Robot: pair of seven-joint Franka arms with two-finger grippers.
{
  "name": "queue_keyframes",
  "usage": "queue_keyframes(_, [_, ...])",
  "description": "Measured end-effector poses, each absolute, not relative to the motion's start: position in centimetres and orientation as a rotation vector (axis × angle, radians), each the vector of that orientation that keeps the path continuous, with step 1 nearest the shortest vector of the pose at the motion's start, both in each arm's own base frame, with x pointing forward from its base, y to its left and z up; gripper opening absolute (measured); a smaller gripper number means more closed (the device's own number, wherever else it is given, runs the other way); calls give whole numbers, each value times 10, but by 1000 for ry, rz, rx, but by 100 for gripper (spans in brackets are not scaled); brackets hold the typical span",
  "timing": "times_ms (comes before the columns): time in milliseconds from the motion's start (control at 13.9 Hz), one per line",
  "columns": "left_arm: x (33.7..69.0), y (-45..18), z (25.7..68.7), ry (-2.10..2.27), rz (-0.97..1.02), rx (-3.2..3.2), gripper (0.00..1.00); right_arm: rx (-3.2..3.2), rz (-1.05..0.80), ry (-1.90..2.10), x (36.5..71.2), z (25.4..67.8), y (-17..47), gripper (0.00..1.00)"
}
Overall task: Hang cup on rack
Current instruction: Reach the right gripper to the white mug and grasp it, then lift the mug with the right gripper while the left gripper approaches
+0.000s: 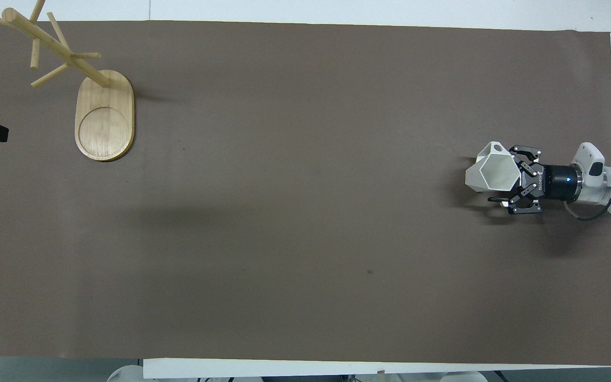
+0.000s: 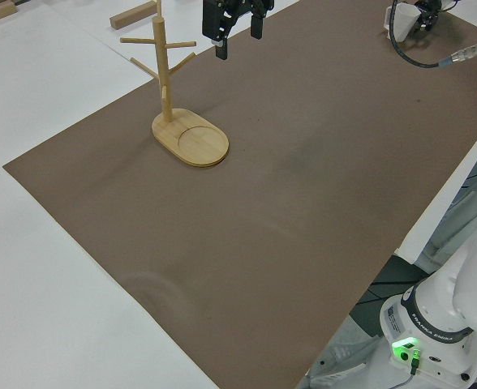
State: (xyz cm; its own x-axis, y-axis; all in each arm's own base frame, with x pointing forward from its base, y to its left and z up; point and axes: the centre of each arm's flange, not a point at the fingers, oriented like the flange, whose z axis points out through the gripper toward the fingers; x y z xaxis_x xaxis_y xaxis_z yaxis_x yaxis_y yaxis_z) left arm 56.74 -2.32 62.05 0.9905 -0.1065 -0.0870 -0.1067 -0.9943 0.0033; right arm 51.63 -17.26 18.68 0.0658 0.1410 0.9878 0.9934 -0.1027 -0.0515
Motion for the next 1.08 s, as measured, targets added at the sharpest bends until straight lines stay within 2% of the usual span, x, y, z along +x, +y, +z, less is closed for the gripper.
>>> queue_keyframes(935, [567,-23,620,167,145,-3133,100,-1405,-1194,-1224,519,182,-149,100])
queue_keyframes(1078, [567,-22,620,166,144,-3133,100,-1400,-1198,-1228,518,180,-147,97])
